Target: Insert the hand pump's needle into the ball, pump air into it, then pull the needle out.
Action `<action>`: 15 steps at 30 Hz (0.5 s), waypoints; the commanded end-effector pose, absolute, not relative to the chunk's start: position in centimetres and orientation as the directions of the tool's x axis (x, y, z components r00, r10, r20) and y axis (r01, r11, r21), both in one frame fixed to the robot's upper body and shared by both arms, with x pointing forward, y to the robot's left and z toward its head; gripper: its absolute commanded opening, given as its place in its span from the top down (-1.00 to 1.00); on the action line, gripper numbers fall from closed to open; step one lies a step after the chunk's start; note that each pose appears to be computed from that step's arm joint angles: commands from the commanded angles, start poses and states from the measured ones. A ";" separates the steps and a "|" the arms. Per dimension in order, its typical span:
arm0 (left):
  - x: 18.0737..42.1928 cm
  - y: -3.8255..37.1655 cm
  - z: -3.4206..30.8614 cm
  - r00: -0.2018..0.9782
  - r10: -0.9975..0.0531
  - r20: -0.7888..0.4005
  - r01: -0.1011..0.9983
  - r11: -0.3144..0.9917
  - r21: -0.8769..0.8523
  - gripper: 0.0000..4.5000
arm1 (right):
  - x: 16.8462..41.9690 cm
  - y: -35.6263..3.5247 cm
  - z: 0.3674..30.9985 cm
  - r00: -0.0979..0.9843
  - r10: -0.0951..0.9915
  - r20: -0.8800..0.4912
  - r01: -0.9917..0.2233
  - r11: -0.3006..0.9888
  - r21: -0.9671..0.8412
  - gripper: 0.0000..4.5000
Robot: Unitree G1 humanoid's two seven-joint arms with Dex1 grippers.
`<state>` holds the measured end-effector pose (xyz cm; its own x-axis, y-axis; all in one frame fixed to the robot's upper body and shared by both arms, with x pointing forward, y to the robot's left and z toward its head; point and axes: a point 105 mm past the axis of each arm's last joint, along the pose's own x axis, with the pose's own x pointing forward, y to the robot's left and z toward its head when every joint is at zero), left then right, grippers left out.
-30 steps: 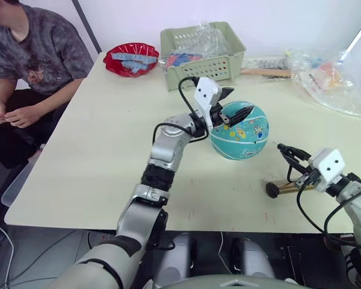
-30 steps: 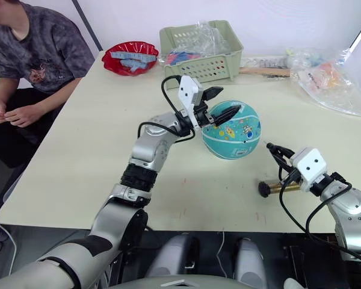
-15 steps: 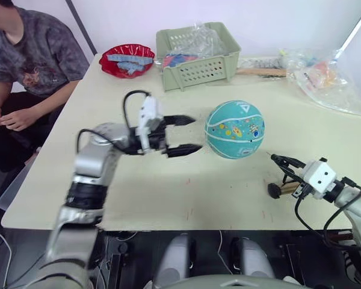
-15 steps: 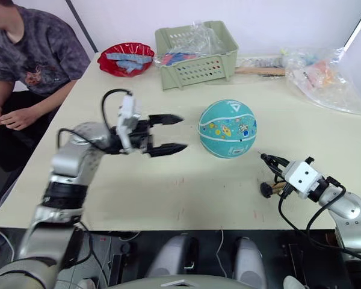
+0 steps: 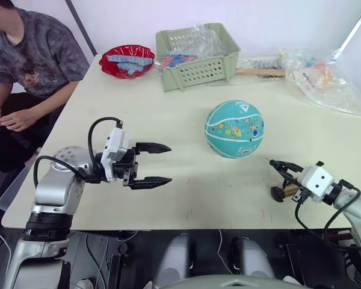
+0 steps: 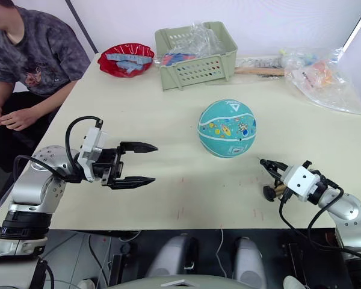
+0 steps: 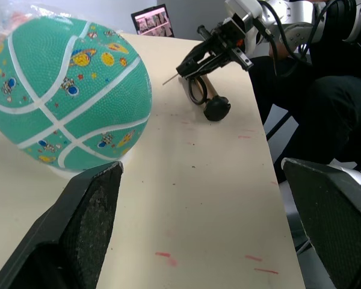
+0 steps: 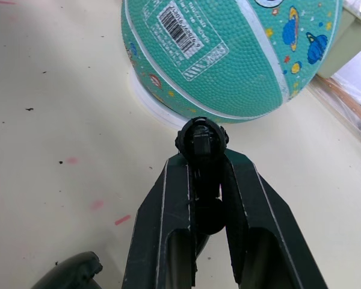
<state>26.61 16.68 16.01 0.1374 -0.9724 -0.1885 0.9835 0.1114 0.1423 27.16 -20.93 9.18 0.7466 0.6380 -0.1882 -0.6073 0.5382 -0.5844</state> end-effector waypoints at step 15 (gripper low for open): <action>27.3 18.9 14.4 0.385 -0.913 -0.135 0.920 0.369 0.131 -1.00 | 22.9 -26.4 10.5 0.853 0.515 -0.090 -0.522 0.828 -0.204 -0.95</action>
<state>27.01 18.18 13.77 0.3352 -0.9286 -0.1592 0.9411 0.3222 0.1022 22.95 -25.70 9.24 0.8353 0.5332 -0.1338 -0.5498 0.8081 -0.2116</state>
